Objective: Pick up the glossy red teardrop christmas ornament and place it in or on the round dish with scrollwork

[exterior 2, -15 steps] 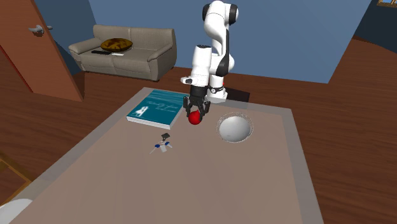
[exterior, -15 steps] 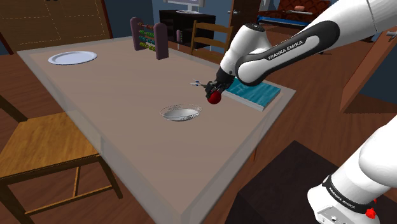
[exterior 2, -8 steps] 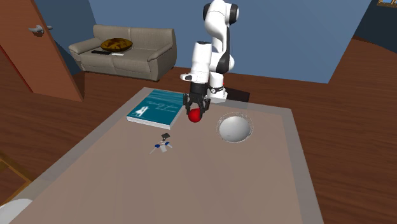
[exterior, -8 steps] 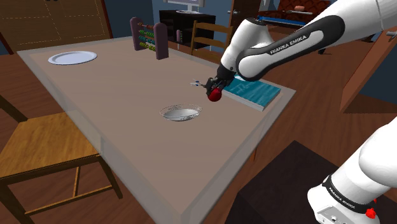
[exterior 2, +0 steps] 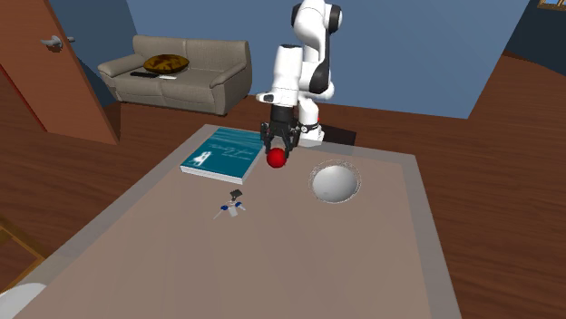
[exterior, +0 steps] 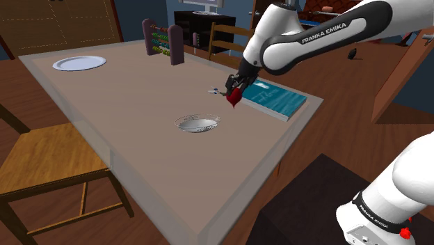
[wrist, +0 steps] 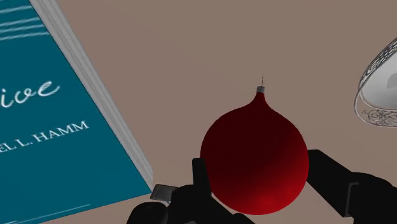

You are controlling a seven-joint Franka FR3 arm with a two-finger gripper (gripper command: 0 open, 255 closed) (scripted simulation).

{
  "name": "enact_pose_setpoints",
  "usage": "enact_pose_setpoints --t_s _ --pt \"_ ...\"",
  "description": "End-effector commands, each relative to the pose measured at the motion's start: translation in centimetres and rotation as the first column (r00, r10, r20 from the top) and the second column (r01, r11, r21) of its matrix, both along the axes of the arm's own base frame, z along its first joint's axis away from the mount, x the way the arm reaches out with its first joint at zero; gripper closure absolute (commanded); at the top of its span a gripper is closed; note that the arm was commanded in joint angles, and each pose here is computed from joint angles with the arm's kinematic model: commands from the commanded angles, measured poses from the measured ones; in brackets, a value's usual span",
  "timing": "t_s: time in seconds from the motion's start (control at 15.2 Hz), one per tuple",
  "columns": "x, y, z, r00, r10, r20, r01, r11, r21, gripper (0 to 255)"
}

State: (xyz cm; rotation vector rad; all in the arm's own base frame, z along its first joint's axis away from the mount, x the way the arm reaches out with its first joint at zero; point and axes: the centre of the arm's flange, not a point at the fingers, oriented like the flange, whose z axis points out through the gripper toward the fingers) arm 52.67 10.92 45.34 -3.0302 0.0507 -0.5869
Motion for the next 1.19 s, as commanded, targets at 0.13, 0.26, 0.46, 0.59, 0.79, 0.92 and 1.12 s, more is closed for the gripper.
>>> enact_pose_setpoints --t_s 0.13,0.26,0.46,0.59,0.79,0.92,1.12 --pt "0.0 0.0 2.1 1.000 0.000 0.000 0.000 1.000 0.000 255" --pt "0.0 0.0 3.2 1.000 0.000 0.000 0.000 1.000 0.000 255" --pt "0.0 0.0 4.8 1.000 0.000 0.000 0.000 1.000 0.000 255" --pt "0.0 0.0 5.8 1.000 0.000 0.000 0.000 1.000 0.000 255" --pt "-0.5 2.6 6.1 1.000 0.000 0.000 0.000 1.000 0.000 255" --pt "-1.0 5.2 6.1 1.000 0.000 0.000 0.000 1.000 0.000 255" --pt "-1.7 9.1 6.0 1.000 0.000 0.000 0.000 1.000 0.000 255"
